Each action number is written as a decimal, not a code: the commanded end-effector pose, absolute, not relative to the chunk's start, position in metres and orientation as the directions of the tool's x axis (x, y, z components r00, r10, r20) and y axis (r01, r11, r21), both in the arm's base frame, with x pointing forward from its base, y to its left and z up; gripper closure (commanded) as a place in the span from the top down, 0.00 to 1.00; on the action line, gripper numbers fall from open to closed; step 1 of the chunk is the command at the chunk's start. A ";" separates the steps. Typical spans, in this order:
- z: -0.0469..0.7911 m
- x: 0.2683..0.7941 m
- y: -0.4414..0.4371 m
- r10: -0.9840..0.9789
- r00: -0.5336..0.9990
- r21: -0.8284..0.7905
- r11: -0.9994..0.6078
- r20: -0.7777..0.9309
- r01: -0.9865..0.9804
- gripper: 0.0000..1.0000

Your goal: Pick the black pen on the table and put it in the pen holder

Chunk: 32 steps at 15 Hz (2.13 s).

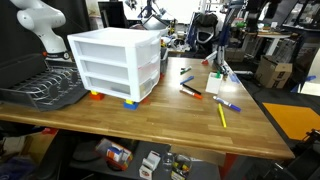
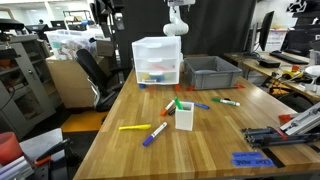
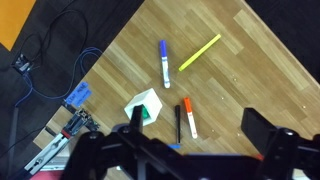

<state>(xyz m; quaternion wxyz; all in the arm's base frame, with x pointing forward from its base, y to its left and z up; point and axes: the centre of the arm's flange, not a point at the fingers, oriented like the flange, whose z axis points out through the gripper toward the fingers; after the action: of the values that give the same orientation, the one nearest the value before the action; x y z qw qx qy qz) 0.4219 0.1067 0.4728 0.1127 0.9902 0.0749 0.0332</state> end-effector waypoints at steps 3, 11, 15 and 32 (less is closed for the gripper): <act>0.419 0.503 0.110 0.253 0.967 0.335 -0.915 0.038 0.227 1.00; 0.396 0.536 0.105 0.319 0.948 0.360 -0.885 0.011 0.294 1.00; 0.399 0.535 0.106 0.321 0.947 0.362 -0.885 0.017 0.293 1.00; 0.225 0.654 0.106 0.470 0.881 0.240 -0.851 -0.050 0.467 1.00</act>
<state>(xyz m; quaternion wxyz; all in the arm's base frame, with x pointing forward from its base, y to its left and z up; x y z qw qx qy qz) 0.6391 0.1025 0.2389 0.1323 0.9649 0.2265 0.0141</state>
